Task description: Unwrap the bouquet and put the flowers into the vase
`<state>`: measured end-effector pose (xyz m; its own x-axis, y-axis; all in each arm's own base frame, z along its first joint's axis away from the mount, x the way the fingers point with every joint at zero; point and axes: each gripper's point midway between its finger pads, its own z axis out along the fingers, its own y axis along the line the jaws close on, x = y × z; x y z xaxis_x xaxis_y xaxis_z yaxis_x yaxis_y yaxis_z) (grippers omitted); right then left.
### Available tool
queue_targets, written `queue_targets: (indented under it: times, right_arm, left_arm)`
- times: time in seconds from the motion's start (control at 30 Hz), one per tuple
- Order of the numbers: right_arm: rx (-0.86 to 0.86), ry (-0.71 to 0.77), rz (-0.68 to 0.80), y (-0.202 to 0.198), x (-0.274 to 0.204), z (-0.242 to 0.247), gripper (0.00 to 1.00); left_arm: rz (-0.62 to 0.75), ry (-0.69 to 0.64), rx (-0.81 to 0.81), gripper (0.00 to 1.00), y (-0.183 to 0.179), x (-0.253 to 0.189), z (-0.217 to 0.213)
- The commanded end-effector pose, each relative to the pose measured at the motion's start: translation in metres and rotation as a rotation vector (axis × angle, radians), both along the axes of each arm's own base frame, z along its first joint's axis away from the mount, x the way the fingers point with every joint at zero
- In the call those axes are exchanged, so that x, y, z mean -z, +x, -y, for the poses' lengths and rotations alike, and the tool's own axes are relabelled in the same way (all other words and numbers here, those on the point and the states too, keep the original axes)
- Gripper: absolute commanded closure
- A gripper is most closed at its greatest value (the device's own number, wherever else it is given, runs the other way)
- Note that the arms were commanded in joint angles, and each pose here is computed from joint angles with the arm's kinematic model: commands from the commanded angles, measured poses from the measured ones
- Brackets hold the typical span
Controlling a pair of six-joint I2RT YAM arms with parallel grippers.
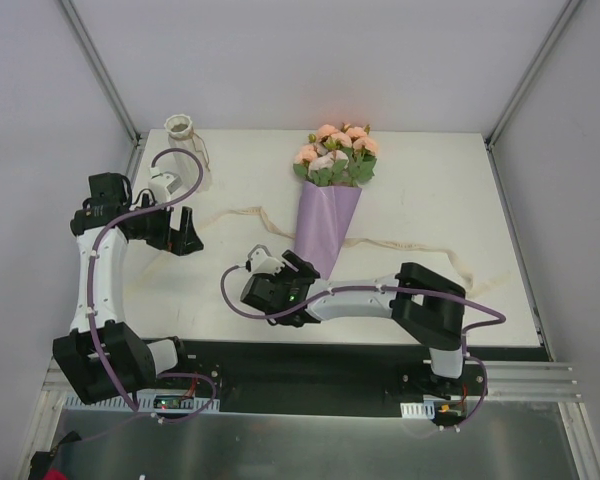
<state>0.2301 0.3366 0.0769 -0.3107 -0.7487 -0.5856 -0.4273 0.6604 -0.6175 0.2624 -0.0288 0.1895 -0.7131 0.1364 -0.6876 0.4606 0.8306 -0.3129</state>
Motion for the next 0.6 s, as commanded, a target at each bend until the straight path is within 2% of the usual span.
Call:
queue_targets:
  times: [0.0,0.1,0.27,0.43,0.57]
  right_arm:
    - [-0.034,0.003,-0.026,-0.005,0.0,-0.012,0.28]
    - [-0.039,-0.008,-0.029,-0.007,0.004,-0.013,0.24]
    - [-0.021,-0.052,0.004,-0.003,0.008,-0.012,0.24]
    - [0.021,-0.106,0.116,0.011,-0.003,-0.007,0.32]
    - [0.039,-0.08,0.179,0.016,-0.014,-0.006,0.39]
  left_arm:
    - [0.041,-0.025,0.038,0.01,0.005,-0.011,0.006]
    - [0.033,-0.027,0.039,0.01,0.007,-0.009,0.006]
    - [0.026,-0.033,0.034,0.01,0.01,-0.008,0.005]
    - [0.028,-0.028,0.017,0.01,0.012,-0.006,0.003]
    - [0.032,-0.027,0.012,0.01,0.011,-0.005,0.004]
